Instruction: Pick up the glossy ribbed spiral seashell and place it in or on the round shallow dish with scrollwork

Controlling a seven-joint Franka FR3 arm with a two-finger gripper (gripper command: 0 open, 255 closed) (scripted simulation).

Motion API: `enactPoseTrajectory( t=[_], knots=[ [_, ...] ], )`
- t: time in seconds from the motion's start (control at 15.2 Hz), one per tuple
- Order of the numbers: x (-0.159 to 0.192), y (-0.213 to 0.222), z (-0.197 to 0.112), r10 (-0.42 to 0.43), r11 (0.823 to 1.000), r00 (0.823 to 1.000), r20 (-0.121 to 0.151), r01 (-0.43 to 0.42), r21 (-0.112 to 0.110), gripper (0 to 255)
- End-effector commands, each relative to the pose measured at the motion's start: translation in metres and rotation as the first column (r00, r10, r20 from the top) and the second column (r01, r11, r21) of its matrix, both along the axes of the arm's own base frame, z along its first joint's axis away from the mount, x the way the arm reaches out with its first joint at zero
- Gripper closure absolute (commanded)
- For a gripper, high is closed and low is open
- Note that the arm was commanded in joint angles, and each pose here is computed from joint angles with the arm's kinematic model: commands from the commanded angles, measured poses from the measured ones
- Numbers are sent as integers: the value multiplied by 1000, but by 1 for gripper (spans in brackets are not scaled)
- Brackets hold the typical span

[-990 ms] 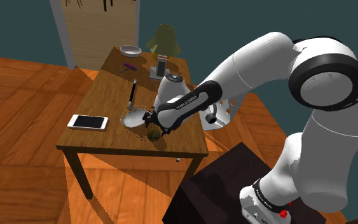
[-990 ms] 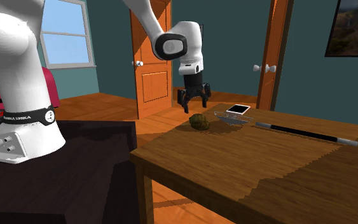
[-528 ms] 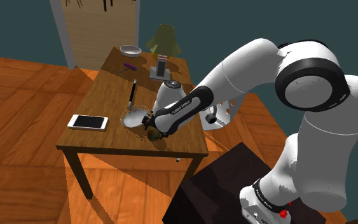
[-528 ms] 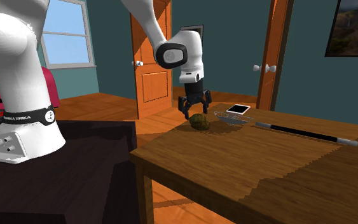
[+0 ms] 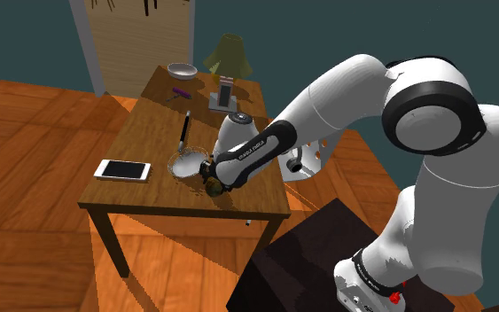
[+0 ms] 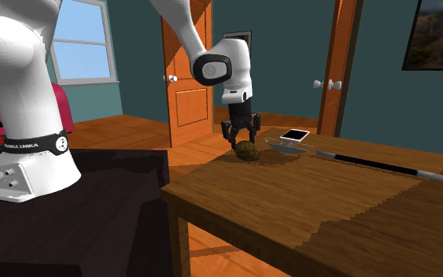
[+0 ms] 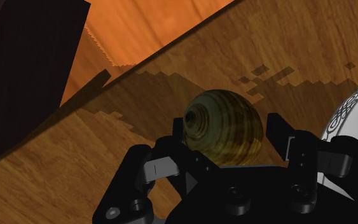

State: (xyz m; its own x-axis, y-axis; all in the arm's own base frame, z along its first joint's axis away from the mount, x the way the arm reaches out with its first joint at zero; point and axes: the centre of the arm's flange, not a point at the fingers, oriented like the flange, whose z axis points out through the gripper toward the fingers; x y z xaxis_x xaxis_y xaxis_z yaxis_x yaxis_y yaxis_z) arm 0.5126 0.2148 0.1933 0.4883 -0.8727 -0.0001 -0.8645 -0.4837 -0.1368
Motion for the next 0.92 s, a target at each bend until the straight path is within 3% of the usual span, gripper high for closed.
enactPoseTrajectory(
  t=[0.0,0.46,0.86],
  knots=[
    [0,0,0,0,1000,1000,0,0,0,255],
    [0,0,0,0,1000,1000,0,0,0,255],
    [0,0,31,0,1000,1000,0,0,0,255]
  ],
)
